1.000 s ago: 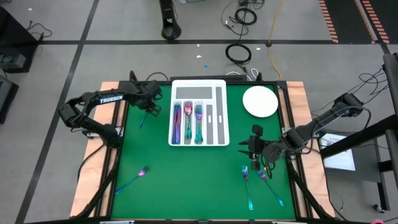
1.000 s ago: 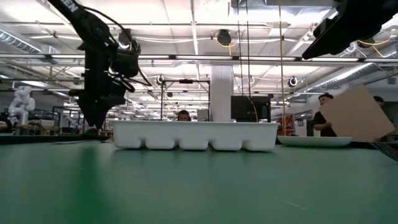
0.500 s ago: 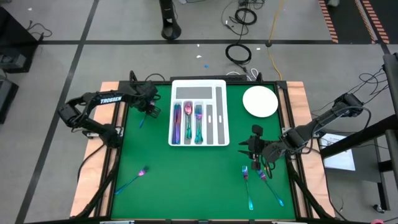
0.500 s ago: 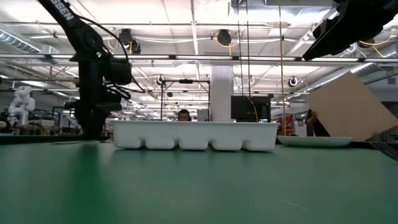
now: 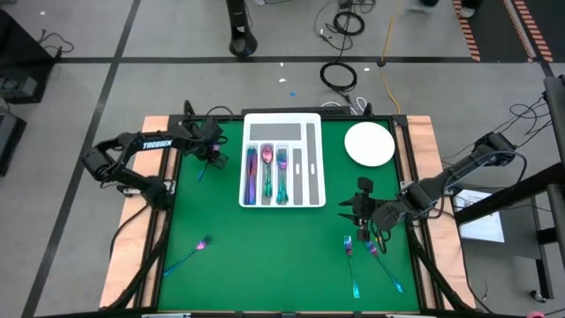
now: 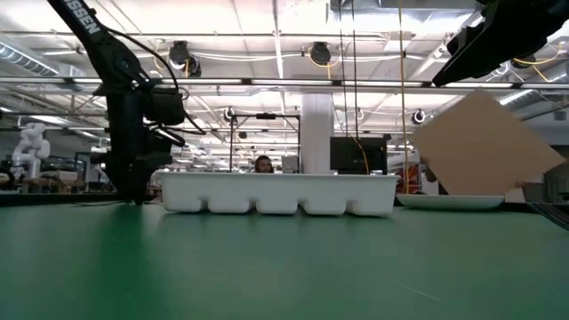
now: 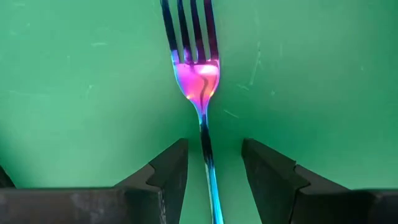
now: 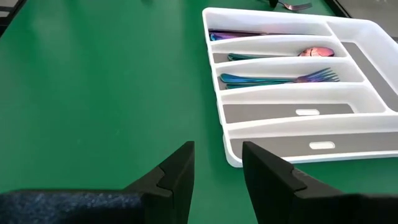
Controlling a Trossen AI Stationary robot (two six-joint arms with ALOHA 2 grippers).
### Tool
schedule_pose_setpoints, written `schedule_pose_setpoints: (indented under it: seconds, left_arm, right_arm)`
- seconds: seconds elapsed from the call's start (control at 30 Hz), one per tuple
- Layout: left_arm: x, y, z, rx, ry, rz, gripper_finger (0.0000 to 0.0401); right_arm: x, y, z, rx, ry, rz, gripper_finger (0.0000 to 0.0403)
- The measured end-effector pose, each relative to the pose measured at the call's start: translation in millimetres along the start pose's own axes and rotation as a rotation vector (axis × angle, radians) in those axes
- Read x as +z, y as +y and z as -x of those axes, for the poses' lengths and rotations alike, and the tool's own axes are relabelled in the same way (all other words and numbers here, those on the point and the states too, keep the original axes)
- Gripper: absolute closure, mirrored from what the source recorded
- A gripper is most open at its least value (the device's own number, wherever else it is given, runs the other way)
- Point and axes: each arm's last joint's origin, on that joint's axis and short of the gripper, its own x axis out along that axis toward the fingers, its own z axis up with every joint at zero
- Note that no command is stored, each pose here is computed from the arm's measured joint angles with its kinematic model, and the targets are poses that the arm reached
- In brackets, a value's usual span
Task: Sort silverware
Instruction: Put the blue fork into the silverware tray
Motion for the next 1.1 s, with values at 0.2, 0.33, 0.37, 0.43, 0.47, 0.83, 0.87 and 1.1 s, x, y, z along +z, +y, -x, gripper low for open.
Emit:
schedule_pose_setpoints:
  seconds: [0.2, 0.33, 0.37, 0.43, 0.47, 0.83, 0.87, 1.1]
  left_arm:
    - [0, 0, 0, -0.003, 0.001, 0.0, 0.026]
    - [0, -1, 0, -0.009, 0.001, -0.001, 0.0304]
    - [0, -1, 0, -0.009, 0.001, -0.001, 0.0316]
    - [0, -1, 0, -0.008, 0.001, -0.001, 0.0341]
    - [0, 0, 0, -0.006, 0.001, -0.001, 0.0353]
    - [1, 0, 1, 0.003, 0.002, 0.079, 0.0385]
    - [2, 0, 1, 0.003, 0.003, 0.091, 0.0385]
    - [20, -7, 16, -0.024, -0.057, 0.169, 0.0395]
  right_arm:
    - [0, 0, 0, 0.0, 0.0, 0.0, 0.0277]
    - [0, 0, 0, -0.001, 0.0, 0.0, 0.0277]
    - [0, 0, 0, -0.001, -0.001, 0.0, 0.0277]
    - [0, 0, 0, -0.001, -0.001, 0.0, 0.0277]
    - [0, 0, 0, -0.001, -0.001, 0.0, 0.0277]
    - [0, 0, 0, 0.0, -0.001, 0.0, 0.0277]
    - [0, 0, 0, 0.0, -0.001, 0.0, 0.0277]
    - [0, 0, 0, 0.005, -0.003, -0.013, 0.0277]
